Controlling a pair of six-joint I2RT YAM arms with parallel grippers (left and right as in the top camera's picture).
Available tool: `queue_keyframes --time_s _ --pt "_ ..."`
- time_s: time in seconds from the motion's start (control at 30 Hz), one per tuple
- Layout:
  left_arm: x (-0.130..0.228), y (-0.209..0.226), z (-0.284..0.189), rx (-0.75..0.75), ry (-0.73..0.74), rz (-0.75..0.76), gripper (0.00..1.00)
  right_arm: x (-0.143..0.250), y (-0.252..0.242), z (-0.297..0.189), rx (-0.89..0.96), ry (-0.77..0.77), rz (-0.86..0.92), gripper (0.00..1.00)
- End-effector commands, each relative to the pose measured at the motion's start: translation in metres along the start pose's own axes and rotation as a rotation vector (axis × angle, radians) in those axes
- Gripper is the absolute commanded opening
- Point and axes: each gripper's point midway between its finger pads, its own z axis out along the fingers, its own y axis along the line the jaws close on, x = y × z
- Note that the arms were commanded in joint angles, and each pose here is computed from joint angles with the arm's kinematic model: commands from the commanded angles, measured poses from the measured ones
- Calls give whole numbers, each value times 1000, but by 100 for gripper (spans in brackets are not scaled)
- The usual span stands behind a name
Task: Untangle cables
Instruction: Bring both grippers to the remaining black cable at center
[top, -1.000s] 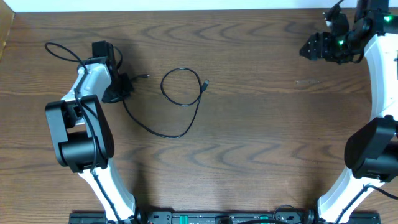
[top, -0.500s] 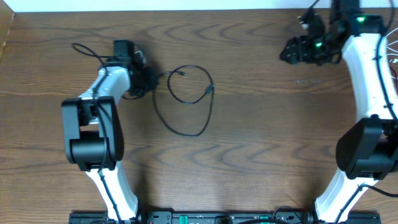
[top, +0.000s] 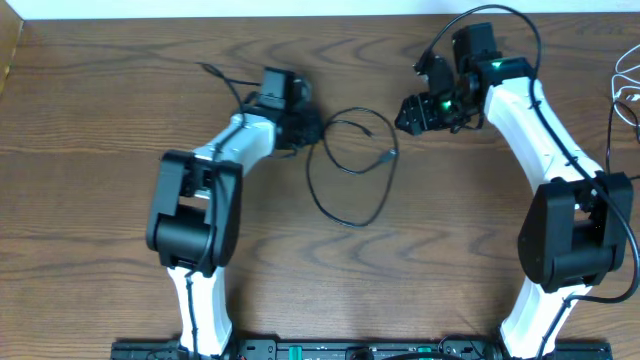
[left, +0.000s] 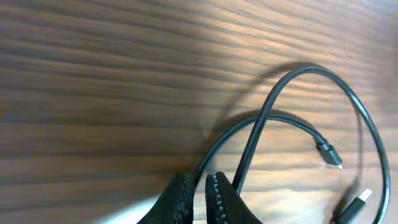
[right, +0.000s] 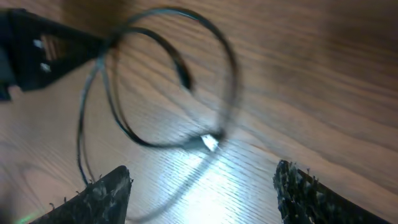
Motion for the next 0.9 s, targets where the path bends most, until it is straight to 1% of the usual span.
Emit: queue_keyframes --time_s 0.0,0.1,0.17,0.27,0.37,0.43,0.47,0.5,0.63,0.77,0.87 --pt "21 -21 17 15 39 38 13 0 8 1 -18 -5 1 71" --pt "28 -33 22 10 41 72 13 -2 8 1 -17 -11 -21 70" --pt "31 -37 24 1 43 86 13 -1 6 1 -11 -9 -122 69" --pt "34 -38 25 -1 48 105 14 4 -5 4 48 13 -256 72" --pt "37 -35 24 -9 63 101 14 7 -6 9 41 13 -355 73" --pt "38 -37 24 6 73 114 14 4 -4 12 39 -3 -386 74" --pt "39 -41 23 34 80 132 14 2 -3 13 41 -12 -400 74" --pt "41 -54 22 107 91 162 15 -2 -4 15 50 -31 -412 74" --pt "45 -74 19 216 112 174 15 -12 -4 15 59 -69 -427 74" --pt "47 -74 18 229 123 204 15 -19 -3 14 65 -96 -439 75" --pt "31 -69 6 228 84 194 15 -24 -2 14 64 -115 -446 75"
